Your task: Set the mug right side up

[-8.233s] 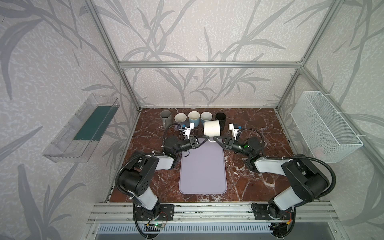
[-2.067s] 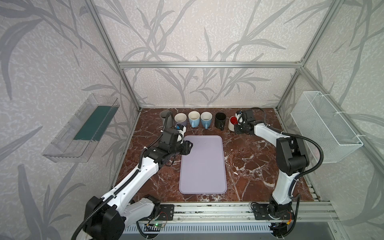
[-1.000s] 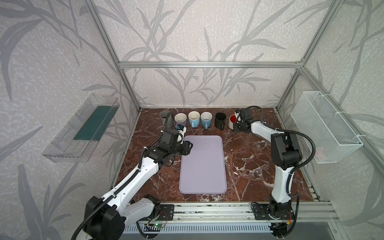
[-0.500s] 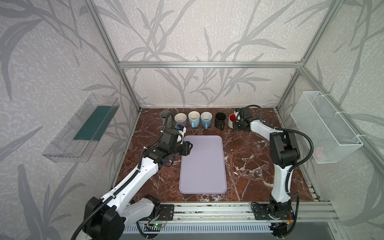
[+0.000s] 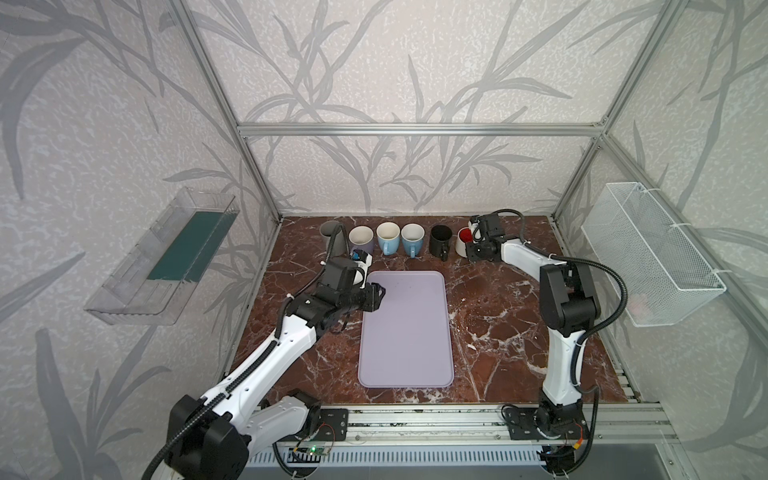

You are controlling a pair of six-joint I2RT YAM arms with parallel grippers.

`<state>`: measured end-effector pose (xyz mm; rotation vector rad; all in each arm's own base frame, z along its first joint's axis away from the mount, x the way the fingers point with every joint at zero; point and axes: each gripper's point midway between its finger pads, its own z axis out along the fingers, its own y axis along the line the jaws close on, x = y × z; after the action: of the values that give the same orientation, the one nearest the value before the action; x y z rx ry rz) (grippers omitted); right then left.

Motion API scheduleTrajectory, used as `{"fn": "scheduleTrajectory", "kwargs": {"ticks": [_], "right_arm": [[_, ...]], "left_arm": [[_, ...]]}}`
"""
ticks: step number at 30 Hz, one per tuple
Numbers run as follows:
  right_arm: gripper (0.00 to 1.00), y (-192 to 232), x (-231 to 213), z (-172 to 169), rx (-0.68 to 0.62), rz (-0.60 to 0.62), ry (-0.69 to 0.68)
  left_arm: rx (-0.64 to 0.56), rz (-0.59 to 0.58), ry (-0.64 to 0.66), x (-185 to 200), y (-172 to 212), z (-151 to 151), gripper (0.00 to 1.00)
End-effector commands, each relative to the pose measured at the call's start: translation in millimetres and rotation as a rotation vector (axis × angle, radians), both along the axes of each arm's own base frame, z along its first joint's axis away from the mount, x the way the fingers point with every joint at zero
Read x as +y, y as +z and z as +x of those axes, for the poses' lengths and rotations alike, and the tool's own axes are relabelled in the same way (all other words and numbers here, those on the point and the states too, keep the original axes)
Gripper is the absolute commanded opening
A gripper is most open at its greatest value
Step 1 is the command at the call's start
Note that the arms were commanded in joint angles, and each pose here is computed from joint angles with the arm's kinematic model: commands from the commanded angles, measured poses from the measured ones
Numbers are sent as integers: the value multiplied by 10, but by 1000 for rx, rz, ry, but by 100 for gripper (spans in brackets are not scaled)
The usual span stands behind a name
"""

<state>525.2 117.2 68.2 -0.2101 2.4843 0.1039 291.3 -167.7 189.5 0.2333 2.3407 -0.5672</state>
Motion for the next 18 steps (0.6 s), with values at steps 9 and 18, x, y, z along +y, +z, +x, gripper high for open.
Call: {"fn": "scheduleTrajectory", "kwargs": {"ticks": [9, 18], "right_arm": [[44, 544, -71, 6, -103, 8, -11], [55, 1049, -102, -160, -230, 53, -11]], "left_arm": [[-85, 8, 25, 48, 264, 69, 60], [-166, 83, 70, 212, 490, 139, 66]]}}
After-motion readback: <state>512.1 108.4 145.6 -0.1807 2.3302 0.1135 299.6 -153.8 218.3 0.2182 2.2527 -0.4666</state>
